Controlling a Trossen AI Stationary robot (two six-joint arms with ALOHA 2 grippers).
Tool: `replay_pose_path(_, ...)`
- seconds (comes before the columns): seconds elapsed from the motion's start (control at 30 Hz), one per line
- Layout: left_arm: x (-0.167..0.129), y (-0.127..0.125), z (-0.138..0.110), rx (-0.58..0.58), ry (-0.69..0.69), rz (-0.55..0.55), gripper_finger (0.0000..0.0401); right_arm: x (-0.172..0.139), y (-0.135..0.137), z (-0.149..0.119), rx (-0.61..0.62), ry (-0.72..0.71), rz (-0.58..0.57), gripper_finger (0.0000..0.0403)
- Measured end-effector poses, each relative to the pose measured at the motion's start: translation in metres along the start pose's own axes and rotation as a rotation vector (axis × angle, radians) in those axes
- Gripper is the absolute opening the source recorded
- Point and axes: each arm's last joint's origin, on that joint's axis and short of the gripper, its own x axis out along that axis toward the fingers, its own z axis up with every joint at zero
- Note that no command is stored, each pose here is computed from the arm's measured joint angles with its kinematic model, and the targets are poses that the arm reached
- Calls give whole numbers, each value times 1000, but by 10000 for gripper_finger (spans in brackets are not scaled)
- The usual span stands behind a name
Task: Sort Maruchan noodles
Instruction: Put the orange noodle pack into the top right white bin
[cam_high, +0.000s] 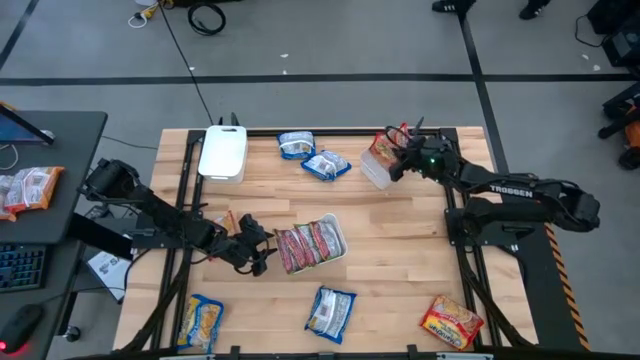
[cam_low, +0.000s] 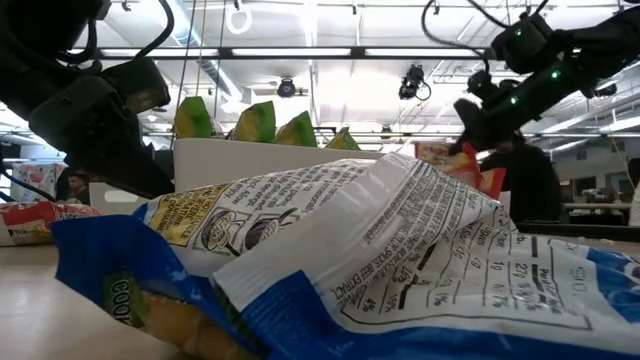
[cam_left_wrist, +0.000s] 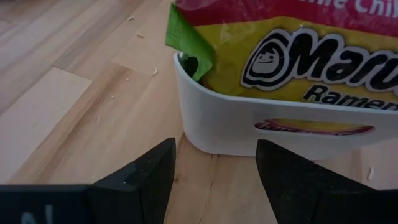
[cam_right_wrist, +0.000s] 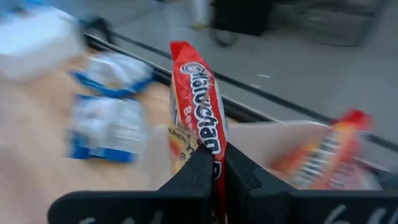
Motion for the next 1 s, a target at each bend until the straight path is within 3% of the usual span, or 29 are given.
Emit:
replay_pose_path(0.2,0,0,0,1,0,0,227,3,-7,-14,-56,37,-190,19)
replay_pose_path(0.5,0,0,0,1,2,-1,227,13,-10,-39,-41,140,-227,30)
replay_pose_path(0.77,0,0,0,-3,14,-16,227,15,-11,-42,-108,176,-279,93)
replay_pose_path(1.0,0,-1,-1,-5,14,-17,227,11,-10,-22,-170,245,-360,159)
